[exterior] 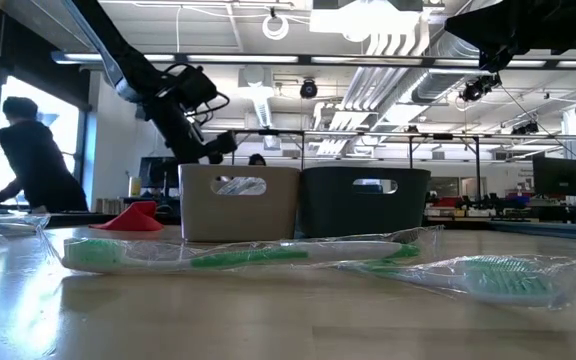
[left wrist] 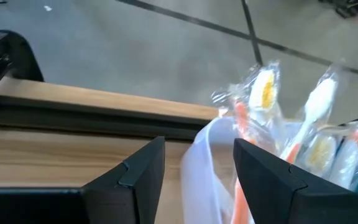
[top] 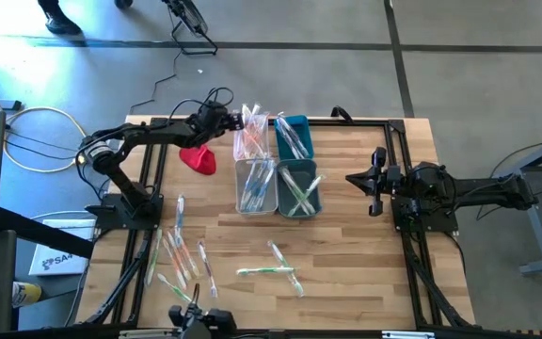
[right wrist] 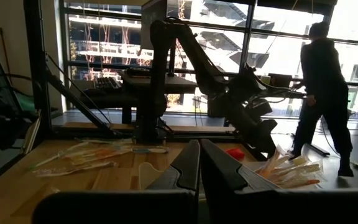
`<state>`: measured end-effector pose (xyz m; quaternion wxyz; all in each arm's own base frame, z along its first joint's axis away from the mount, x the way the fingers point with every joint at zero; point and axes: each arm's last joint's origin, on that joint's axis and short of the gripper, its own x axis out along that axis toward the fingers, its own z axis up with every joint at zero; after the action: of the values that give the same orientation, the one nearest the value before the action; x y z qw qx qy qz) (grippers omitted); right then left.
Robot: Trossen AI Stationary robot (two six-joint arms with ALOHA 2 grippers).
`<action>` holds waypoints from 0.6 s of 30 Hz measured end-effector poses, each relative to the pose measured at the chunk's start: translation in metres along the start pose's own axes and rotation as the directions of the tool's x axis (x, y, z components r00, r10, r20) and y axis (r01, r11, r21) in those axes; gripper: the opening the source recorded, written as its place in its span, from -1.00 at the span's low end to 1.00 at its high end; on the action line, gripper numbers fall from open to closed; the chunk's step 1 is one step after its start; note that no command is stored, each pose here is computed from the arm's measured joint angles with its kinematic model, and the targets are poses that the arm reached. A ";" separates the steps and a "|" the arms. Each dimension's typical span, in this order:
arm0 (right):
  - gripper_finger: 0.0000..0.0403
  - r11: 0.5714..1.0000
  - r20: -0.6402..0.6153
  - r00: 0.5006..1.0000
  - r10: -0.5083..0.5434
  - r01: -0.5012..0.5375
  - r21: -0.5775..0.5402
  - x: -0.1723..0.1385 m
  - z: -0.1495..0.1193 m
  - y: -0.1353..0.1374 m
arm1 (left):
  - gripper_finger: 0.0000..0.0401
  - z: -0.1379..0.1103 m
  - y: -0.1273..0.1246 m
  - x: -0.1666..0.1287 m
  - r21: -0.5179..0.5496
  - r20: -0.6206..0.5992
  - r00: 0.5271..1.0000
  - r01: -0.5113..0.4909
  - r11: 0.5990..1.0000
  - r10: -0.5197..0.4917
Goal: Pick & Place Toothbrushes
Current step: Put the orange toothbrush into the transparent bin
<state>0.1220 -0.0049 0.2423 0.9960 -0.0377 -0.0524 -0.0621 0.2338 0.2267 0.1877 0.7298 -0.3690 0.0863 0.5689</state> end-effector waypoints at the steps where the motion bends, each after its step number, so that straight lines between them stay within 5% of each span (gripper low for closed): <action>1: -0.97 1.000 0.000 1.000 0.000 0.000 0.000 0.000 0.000 0.000 | -0.06 0.001 -0.001 0.000 -0.003 0.005 1.000 0.005 1.000 -0.005; 18: -0.97 1.000 0.000 1.000 0.000 0.000 0.000 0.000 0.000 0.000 | -0.06 0.006 -0.006 0.000 -0.076 0.065 0.996 0.069 0.995 -0.064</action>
<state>0.1219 -0.0049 0.2423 0.9960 -0.0375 -0.0524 -0.0623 0.2375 0.2301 0.1953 0.7358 -0.3821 0.0289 0.5584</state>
